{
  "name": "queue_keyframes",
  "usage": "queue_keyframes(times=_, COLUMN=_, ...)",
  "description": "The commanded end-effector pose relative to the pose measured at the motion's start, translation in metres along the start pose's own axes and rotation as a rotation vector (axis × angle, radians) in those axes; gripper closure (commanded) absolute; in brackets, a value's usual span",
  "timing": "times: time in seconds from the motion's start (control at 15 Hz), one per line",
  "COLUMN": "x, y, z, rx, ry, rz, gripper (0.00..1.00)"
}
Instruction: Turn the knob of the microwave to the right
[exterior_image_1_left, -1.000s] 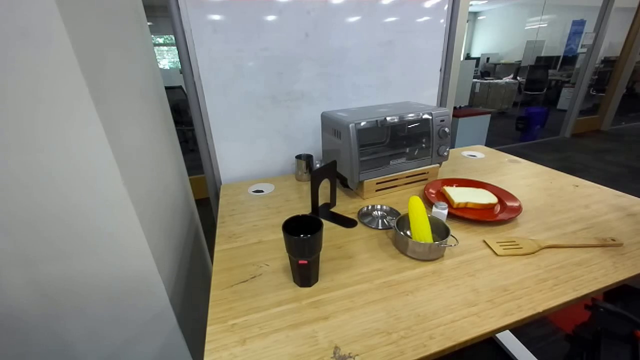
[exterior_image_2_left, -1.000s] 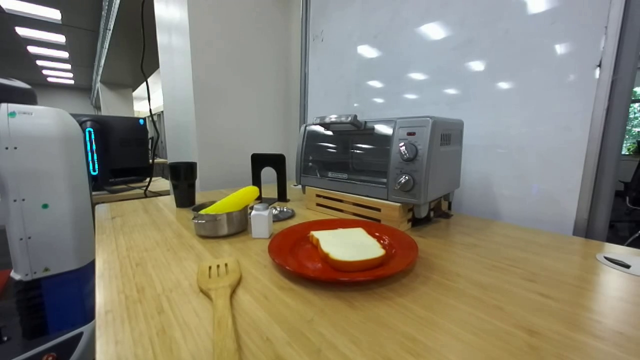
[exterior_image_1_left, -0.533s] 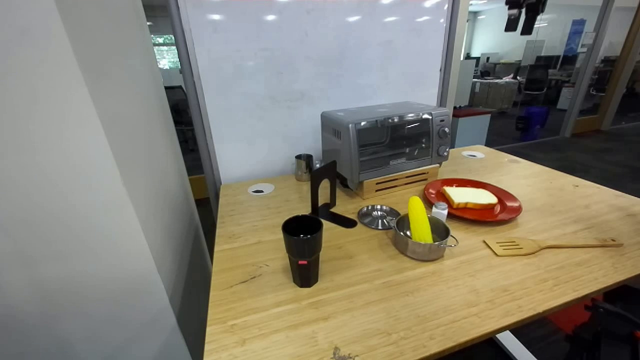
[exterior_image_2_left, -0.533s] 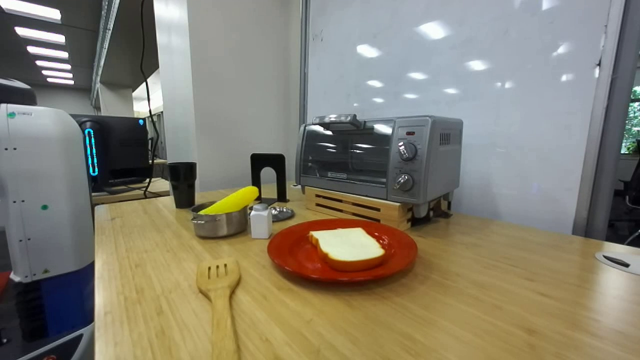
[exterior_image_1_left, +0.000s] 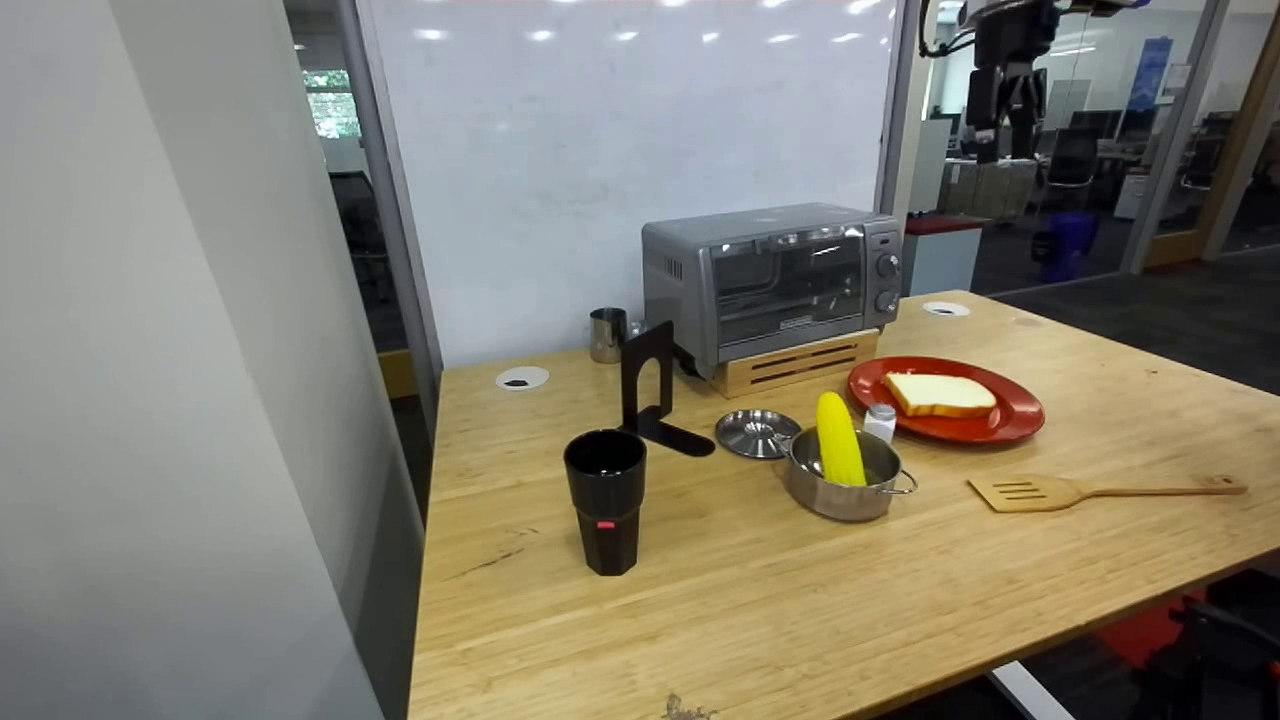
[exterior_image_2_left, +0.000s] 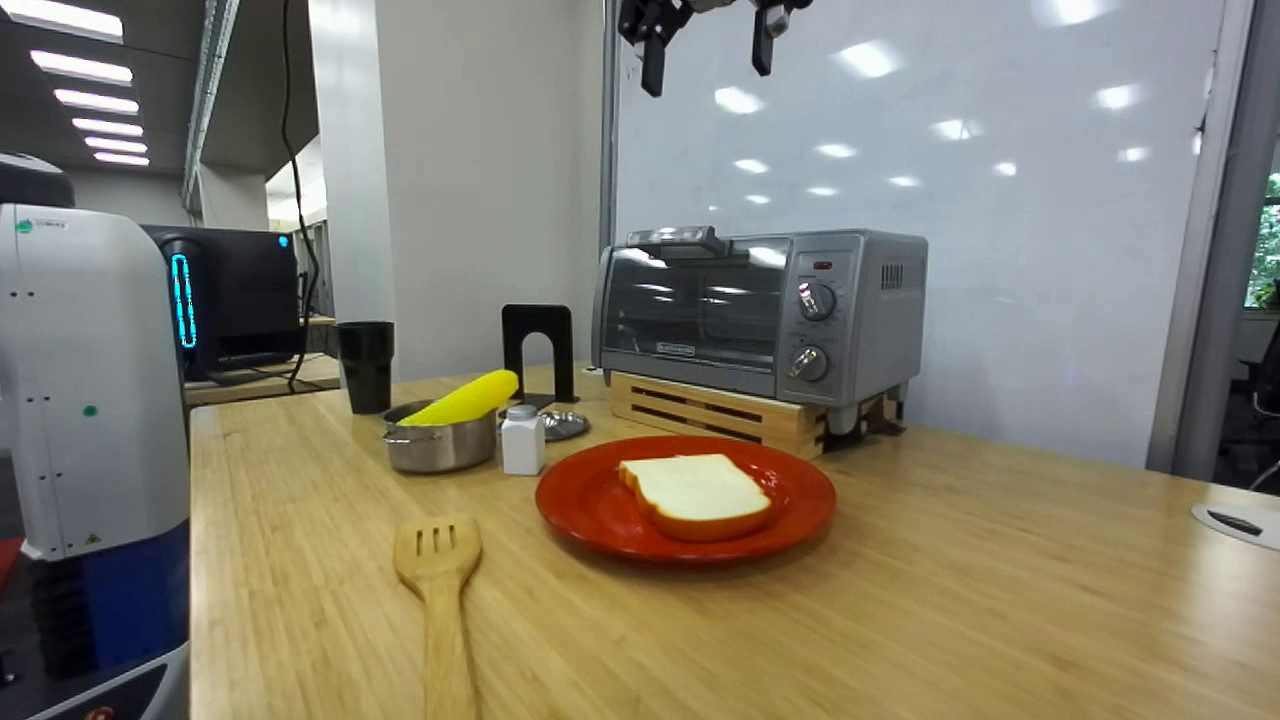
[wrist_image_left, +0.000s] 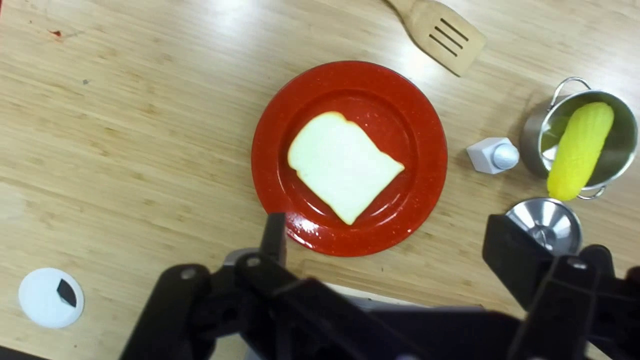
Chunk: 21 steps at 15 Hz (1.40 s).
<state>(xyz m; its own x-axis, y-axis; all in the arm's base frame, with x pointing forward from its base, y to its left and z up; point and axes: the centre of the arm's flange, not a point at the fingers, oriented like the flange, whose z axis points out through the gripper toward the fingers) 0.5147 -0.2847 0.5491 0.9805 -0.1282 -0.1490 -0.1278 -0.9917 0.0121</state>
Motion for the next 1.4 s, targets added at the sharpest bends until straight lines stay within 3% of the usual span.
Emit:
queue_keyframes(times=0.0, x=0.015, y=0.012, z=0.025, rx=-0.073, ry=-0.065, rz=0.002, gripper=0.00)
queue_keyframes(times=0.27, x=0.026, y=0.012, z=0.053, rx=-0.220, ry=-0.090, rz=-0.007, gripper=0.00)
queue_keyframes(times=0.47, x=0.042, y=0.003, z=0.065, rx=-0.293, ry=0.023, rz=-0.003, gripper=0.00)
queue_keyframes(times=0.53, x=0.047, y=-0.004, z=0.066, rx=-0.288, ry=0.059, rz=0.013, gripper=0.00)
queue_keyframes(times=0.6, x=0.047, y=0.004, z=0.054, rx=-0.266, ry=0.009, rz=-0.004, gripper=0.00)
queue_keyframes(times=1.33, x=0.060, y=0.012, z=0.062, rx=-0.292, ry=0.032, rz=-0.005, gripper=0.00)
